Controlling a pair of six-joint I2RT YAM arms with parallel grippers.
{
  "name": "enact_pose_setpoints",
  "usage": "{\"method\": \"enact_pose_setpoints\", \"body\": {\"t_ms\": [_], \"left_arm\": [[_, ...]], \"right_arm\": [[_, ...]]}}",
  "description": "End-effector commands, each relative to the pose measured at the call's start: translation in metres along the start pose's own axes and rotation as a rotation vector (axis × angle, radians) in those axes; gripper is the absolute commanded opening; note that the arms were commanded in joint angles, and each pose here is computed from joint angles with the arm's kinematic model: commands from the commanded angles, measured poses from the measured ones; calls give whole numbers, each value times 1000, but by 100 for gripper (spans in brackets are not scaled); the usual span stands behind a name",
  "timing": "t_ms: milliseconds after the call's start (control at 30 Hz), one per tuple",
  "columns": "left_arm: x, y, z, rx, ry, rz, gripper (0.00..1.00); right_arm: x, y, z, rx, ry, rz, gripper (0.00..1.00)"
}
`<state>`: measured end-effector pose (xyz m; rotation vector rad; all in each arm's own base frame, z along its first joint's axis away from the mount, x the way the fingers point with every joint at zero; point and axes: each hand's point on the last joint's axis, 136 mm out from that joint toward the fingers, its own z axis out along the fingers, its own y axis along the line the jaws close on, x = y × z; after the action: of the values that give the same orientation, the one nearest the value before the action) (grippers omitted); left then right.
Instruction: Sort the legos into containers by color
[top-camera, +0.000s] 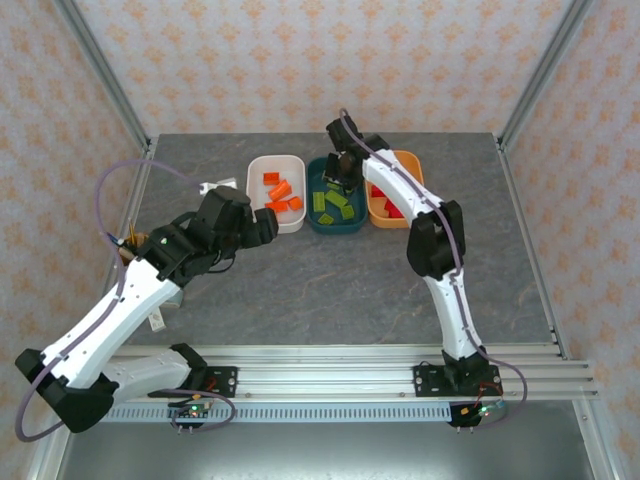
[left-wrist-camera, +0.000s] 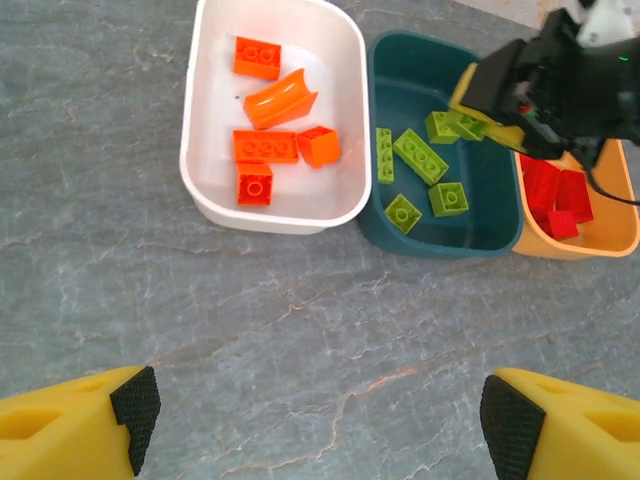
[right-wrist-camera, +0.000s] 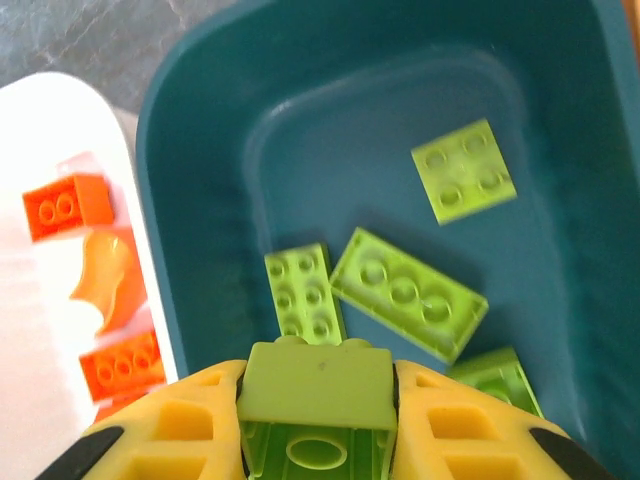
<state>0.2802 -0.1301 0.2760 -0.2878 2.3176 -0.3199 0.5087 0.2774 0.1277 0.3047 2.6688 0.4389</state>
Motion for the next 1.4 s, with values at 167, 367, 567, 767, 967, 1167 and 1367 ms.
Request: {"method": "enact_pose_setpoints", "body": {"t_ms": [167,367,567,767,967,1167,1367], "left_arm": [[-46,-52,-5,136,-86,55,87],[-51,-64,-2,162,-76,65,87],[-45,-65,-1,175,-54,61,88],[-41,-61,-3,170,-43,48,88],[-32,-66,-6,207,2,57,89],[-17,-60,-7,210,57,55,94],[-8,-49,2,165,90,37,100]], "right_arm": [[-25,5,47,-53,-24,5,29],[-34,6,74,-90,-39,30,33],[-41,10,67,-113,-42,39,56],[-62,26,-6,-143,-126,-6,61],[-70,23,-105,-164,-281,-35,61],[-34,-27,-182,-102,-392,-42,68],[39,-114,-237,36,-436,6,99]]}}
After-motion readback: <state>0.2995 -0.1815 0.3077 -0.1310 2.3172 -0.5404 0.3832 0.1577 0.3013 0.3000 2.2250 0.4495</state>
